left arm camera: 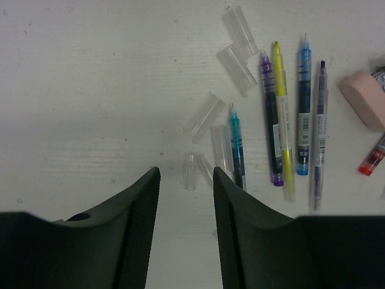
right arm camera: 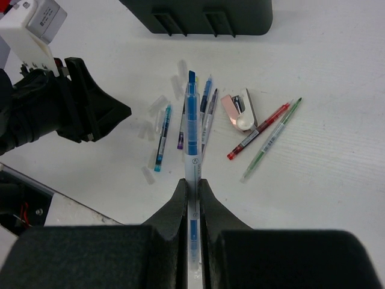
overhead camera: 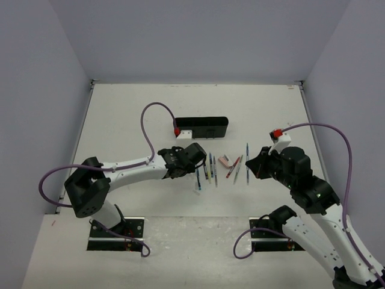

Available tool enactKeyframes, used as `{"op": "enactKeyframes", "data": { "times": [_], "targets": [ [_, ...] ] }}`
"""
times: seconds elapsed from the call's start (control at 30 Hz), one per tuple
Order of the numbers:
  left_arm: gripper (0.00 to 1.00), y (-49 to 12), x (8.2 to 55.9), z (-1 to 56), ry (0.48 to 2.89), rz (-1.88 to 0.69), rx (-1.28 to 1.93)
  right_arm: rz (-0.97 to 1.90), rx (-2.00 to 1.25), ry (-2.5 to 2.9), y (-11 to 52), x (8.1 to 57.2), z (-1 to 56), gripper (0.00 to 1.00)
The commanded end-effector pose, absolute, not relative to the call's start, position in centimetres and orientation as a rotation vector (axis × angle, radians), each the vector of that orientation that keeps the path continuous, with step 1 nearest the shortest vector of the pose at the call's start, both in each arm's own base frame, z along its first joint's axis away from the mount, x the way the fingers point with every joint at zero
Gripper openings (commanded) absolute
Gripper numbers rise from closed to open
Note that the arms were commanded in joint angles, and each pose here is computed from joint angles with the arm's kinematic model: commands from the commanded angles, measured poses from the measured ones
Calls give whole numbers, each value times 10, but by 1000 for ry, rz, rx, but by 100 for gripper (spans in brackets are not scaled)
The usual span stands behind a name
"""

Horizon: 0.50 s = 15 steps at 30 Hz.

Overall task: Sort the stationery into containers
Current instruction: Close the pen cap on the pen.

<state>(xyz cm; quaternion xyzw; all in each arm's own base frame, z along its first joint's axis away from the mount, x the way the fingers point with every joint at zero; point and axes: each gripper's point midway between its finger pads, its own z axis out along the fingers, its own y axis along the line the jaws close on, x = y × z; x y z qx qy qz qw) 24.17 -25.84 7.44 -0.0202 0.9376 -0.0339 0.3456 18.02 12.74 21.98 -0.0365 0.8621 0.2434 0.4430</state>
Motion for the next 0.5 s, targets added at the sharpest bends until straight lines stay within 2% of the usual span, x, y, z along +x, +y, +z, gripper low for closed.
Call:
{"op": "enactKeyframes", "data": {
  "times": [0.0, 0.23, 0.47],
  "targets": [
    [40, -259, 241, 54, 2448, -42, -71, 632, -128, 2108, 134, 183, 225, 0],
    [35, -258, 234, 34, 2484, -36, 8, 627, -129, 2121, 135, 185, 221, 0],
    [34, -265, 234, 29, 2495, -67, 44, 626, -138, 2124, 136, 186, 220, 0]
  ]
}}
